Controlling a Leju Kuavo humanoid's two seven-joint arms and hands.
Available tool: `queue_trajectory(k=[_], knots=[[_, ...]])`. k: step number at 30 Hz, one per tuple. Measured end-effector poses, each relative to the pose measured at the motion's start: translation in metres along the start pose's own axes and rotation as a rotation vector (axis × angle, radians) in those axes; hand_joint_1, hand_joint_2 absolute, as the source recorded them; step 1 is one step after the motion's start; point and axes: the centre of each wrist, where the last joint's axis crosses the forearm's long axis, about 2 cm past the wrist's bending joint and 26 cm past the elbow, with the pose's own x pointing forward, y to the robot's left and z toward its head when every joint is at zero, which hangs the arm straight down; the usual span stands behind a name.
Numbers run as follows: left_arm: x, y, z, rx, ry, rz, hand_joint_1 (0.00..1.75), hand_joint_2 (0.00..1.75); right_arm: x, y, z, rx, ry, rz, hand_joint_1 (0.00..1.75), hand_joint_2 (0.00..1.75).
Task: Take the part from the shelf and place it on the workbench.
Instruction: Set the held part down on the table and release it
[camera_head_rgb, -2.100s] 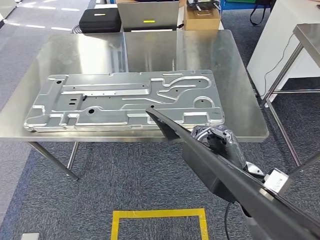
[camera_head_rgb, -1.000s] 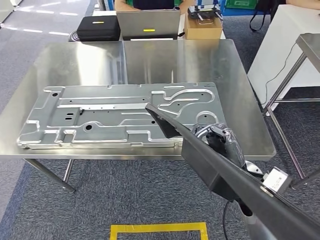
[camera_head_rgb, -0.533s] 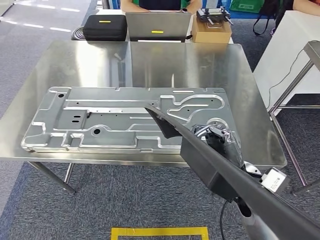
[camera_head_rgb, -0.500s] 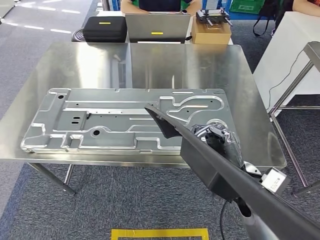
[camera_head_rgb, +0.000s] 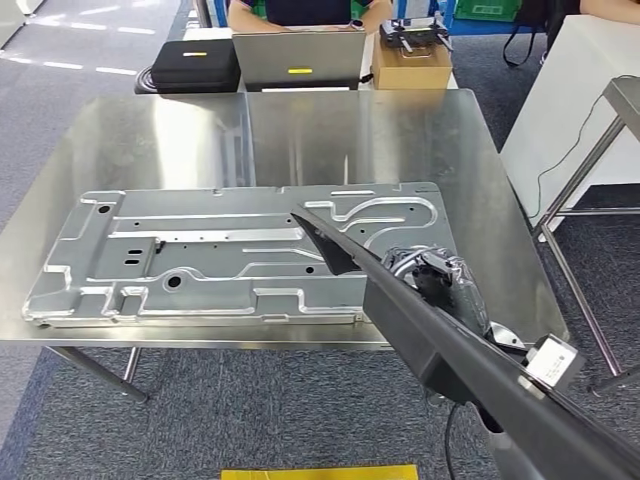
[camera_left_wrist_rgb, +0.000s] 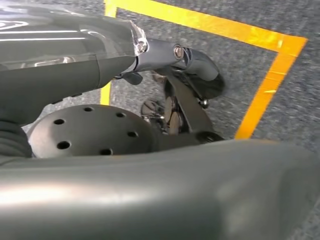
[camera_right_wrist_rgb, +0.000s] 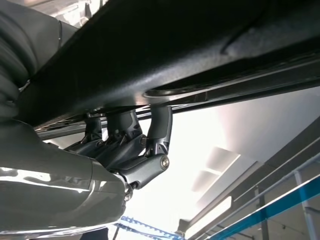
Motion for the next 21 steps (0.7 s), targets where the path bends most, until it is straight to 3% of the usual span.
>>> queue_trajectory(k=[13,21], knots=[[0.002,-0.001,-0.001,-0.003,-0.008,-0.007,0.0,1.75,0.001,-0.006,-0.01,0.02,-0.016,0.007,1.75,1.75],[0.006,-0.002,-0.002,-0.02,-0.008,-0.044,0.0,1.75,-0.008,-0.03,-0.051,0.034,0.038,0.046,1.75,1.75]])
